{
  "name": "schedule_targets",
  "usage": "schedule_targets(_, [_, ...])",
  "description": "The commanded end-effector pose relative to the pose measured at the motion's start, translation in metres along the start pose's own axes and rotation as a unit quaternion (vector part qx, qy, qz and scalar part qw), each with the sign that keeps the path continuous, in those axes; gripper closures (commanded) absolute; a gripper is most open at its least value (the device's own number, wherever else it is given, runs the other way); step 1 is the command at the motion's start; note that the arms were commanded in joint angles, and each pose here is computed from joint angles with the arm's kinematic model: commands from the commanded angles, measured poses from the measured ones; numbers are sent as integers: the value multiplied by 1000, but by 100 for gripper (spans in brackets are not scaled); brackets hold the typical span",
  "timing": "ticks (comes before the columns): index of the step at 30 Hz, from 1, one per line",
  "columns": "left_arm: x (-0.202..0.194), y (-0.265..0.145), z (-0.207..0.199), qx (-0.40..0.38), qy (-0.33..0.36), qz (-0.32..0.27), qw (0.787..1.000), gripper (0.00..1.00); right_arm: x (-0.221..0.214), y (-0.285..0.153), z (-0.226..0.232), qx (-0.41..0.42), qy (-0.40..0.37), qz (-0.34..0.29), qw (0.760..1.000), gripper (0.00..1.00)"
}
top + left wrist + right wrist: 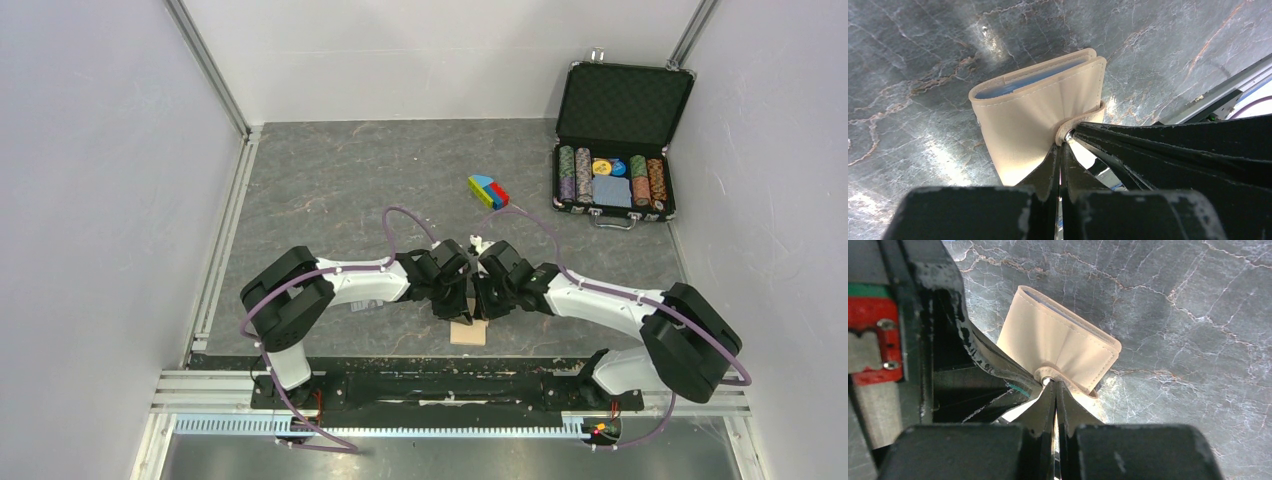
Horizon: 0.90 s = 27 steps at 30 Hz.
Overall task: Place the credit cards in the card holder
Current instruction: Close the card holder at the center of the board.
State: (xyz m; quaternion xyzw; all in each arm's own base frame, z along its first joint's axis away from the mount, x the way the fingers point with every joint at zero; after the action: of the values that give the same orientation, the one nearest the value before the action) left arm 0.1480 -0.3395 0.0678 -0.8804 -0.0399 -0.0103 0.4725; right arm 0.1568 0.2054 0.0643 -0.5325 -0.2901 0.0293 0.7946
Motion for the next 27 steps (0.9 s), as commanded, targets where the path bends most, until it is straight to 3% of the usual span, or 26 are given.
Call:
schedule_targets(1, [-12, 19, 21, 34, -31, 12, 999, 98, -79, 1, -43, -119, -15, 160, 980, 100])
schedule_targets(12, [-12, 15, 37, 49, -71, 0, 996, 98, -79, -1, -40, -153, -66, 177, 970, 100])
schedule_targets(20, [-6, 5, 24, 30, -51, -11, 998, 98, -13, -16, -2, -83, -66, 58, 993, 100])
schedule_targets(27, [-2, -5, 15, 31, -28, -18, 999, 98, 24, -29, 19, -17, -36, -27, 999, 100])
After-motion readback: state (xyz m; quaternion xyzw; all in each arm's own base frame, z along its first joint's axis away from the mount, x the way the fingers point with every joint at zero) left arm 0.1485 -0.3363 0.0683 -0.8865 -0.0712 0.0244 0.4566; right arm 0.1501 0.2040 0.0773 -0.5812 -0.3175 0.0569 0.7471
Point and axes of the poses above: each gripper's point midway between its finger pads, its own y axis out along the fingers, its own z axis along the line the jaws close on, x = y × z, the point moved 5 cm from there along -y, back along the fingers, and after that the axes turned 7 degrees about -y, right-handed, at the moved point
